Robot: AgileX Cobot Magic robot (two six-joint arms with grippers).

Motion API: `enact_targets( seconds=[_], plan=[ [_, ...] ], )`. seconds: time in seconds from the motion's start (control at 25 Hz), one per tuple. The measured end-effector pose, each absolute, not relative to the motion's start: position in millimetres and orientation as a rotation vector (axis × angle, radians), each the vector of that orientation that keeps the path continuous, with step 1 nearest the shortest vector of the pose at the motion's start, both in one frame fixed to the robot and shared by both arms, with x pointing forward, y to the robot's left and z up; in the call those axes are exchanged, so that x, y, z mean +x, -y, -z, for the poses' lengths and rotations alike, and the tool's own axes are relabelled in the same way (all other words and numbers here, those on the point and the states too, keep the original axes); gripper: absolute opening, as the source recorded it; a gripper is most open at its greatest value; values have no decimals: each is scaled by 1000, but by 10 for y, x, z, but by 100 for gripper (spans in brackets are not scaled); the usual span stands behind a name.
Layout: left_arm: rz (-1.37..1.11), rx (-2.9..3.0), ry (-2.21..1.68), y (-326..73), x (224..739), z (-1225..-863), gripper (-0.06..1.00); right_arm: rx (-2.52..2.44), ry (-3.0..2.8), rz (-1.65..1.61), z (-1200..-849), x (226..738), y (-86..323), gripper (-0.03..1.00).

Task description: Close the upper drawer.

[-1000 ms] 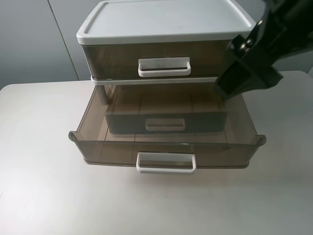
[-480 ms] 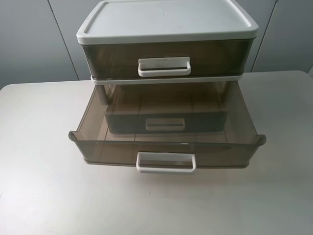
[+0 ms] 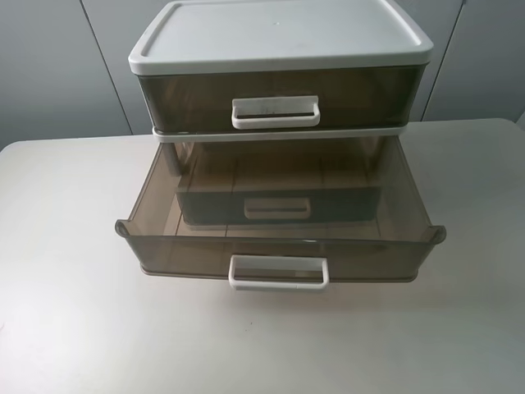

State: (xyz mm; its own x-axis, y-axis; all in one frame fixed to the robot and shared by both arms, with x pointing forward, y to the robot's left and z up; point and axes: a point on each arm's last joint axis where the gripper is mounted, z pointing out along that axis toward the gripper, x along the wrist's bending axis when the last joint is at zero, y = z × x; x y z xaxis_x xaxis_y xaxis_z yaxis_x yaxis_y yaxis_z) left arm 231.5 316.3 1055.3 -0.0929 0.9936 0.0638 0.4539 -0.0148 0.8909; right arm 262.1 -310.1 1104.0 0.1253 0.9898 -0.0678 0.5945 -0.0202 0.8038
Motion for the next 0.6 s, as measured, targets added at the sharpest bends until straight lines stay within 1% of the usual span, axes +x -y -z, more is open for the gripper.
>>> enact_targets(
  seconds=[0.12,0.28,0.6],
  plan=[
    [-1059,1530,-1614,-3163,2315,-10553,74,1693,-1469,-798,-10865,2407,3068,70],
    [-1059,1530,-1614,-3163,2315,-10553,74,1653,-1410,-874,-10751,2244,3039,70],
    [-1059,1530,-1614,-3163,2315,-10553,74,1649,-1464,-872,-10521,2310,3016,70]
  ],
)
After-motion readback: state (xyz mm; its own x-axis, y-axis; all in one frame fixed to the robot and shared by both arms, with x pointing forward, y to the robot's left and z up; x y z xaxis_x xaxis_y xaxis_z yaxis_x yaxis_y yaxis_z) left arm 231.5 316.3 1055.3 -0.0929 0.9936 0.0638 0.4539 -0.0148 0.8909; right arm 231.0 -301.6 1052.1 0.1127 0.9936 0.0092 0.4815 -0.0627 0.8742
